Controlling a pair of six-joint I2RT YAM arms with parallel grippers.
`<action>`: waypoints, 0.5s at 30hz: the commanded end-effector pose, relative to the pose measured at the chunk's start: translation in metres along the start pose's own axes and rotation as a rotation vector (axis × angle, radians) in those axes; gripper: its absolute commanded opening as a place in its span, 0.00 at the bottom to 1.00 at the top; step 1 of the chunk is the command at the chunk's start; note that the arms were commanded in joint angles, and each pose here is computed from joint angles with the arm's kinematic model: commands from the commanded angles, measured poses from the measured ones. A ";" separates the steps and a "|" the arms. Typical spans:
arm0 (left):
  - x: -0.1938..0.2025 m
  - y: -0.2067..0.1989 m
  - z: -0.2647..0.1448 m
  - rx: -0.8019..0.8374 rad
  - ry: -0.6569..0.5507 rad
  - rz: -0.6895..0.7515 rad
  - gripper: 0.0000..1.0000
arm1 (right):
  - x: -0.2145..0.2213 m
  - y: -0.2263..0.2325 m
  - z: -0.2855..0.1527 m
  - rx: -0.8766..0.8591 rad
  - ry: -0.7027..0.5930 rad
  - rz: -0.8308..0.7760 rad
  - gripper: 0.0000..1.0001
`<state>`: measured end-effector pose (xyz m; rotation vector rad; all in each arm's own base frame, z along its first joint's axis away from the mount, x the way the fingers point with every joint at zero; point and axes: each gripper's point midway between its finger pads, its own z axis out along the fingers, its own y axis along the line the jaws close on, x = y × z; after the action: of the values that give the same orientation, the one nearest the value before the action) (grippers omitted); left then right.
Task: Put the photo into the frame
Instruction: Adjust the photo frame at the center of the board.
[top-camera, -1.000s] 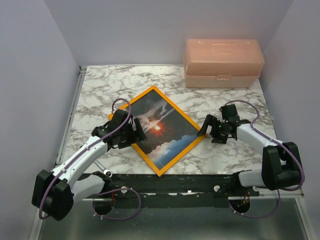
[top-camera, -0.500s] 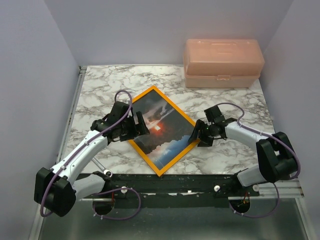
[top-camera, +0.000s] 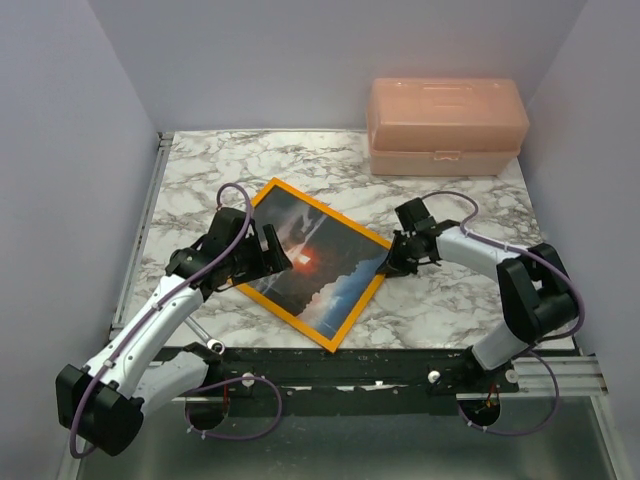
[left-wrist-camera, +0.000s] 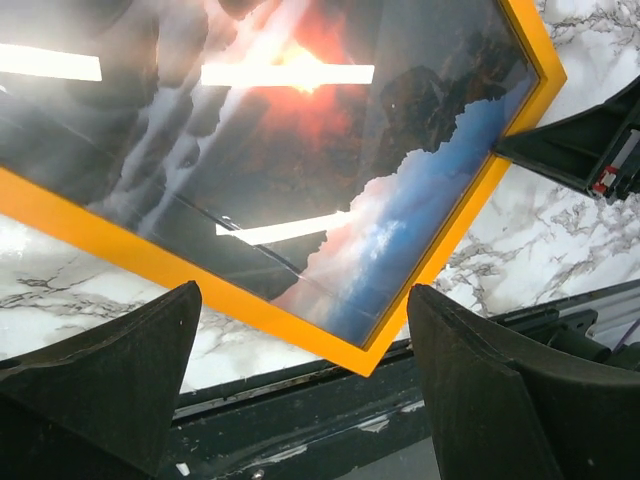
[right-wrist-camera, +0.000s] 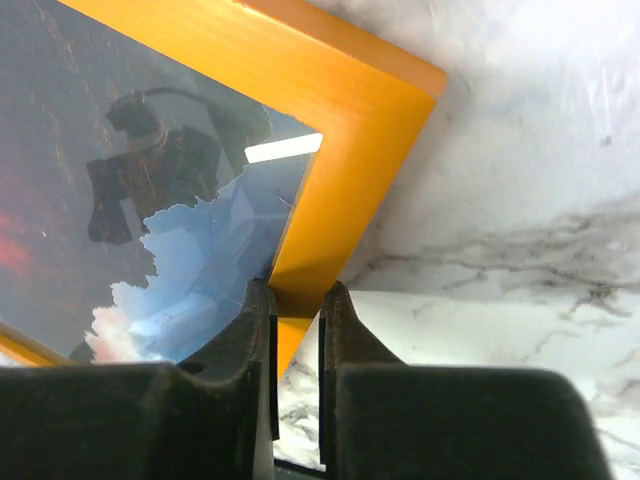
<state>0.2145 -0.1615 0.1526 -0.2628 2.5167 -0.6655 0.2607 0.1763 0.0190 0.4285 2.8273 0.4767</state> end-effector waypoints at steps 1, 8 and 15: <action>-0.010 0.007 -0.010 -0.046 -0.046 0.014 0.85 | -0.015 -0.076 0.011 0.379 -0.055 -0.199 0.06; -0.006 0.022 -0.005 -0.103 -0.031 0.034 0.85 | -0.056 -0.081 0.000 0.484 -0.100 -0.309 0.01; -0.010 0.052 0.001 -0.197 -0.029 0.036 0.88 | -0.077 -0.084 -0.004 0.517 -0.122 -0.399 0.00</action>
<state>0.2173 -0.1374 0.1449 -0.2822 2.5238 -0.5284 0.3317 0.1384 0.0293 0.1685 2.7060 0.0927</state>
